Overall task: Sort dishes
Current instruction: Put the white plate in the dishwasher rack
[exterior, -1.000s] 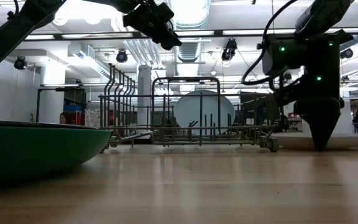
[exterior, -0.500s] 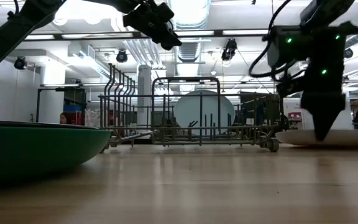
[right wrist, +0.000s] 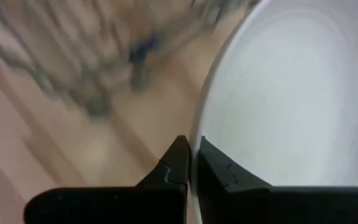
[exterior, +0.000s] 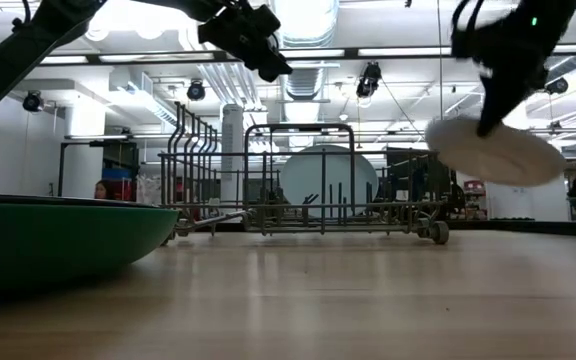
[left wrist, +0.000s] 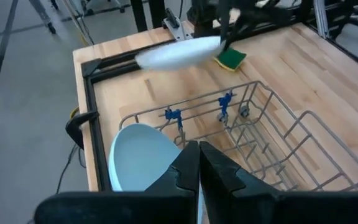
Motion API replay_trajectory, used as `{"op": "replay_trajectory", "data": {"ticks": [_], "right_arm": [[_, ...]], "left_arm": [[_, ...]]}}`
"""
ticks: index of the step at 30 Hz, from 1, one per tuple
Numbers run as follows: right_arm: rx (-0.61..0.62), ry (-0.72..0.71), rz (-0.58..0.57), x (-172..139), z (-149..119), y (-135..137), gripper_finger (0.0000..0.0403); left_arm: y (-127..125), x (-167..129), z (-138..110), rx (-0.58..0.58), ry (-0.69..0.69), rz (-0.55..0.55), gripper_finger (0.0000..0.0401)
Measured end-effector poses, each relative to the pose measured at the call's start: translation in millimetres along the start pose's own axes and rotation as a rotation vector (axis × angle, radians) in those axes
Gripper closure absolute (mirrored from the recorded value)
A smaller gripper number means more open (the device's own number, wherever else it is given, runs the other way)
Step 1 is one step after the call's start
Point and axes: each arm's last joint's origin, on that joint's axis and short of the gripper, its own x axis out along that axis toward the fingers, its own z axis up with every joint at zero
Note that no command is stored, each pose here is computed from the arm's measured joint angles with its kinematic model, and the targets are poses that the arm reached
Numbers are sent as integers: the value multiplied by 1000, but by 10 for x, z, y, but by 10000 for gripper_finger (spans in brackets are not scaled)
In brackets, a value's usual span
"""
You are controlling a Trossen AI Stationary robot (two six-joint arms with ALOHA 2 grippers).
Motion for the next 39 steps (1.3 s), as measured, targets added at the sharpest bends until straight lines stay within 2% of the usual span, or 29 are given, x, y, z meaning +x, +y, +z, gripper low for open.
{"op": "replay_trajectory", "data": {"ticks": [3,8,13,16,20,22,25,30,39], "right_arm": [[91,-235,39,-184,68,-24,402],[240,-632,178,-378,274,33,403],[273,-840,269,-338,351,134,403],[300,-897,313,-203,316,194,403],[346,-964,467,37,225,257,403],[382,-990,499,158,165,257,403],[433,-979,508,360,40,252,403],[500,-1011,542,524,-101,230,403],[516,-944,514,729,-189,296,403]], "left_arm": [[6,-93,26,-21,13,47,401],[28,-289,100,23,-31,126,401],[61,-403,124,41,-57,178,401],[53,-454,133,32,-63,189,401],[57,-483,128,19,-65,196,401],[57,-482,130,20,-66,196,401],[54,-479,133,18,-66,195,401],[52,-478,132,1,-70,190,401],[51,-480,133,1,-71,189,401]]}}
